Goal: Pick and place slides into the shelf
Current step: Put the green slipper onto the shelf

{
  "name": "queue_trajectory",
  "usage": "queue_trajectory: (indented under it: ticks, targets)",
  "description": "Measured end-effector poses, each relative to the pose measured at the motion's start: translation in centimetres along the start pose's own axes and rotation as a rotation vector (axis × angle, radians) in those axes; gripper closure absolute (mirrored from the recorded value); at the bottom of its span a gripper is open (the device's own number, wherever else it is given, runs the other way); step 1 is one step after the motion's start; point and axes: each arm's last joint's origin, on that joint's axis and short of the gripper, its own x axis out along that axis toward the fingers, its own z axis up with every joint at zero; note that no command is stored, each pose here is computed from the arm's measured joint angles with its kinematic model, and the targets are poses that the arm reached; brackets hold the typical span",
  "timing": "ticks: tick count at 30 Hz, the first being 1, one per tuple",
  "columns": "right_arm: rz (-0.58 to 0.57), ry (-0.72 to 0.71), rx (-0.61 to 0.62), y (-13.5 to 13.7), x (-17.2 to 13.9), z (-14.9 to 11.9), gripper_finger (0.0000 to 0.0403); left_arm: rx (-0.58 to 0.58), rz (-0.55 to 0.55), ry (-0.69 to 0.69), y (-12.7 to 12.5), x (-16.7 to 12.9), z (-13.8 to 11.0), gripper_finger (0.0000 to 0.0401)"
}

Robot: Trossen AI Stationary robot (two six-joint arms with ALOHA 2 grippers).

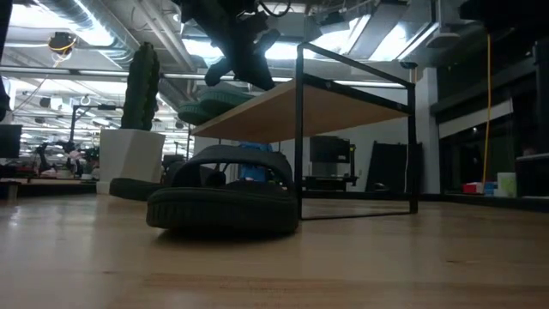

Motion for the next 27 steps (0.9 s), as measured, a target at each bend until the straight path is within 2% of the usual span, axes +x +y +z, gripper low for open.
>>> queue_trajectory:
  ticks: [27]
  targets:
    - [-0.006, 0.002, 0.002, -0.11, 0.12, 0.01, 0.0400, 0.029, -0.001, 0.053, -0.15, -0.07, 0.07, 0.0401]
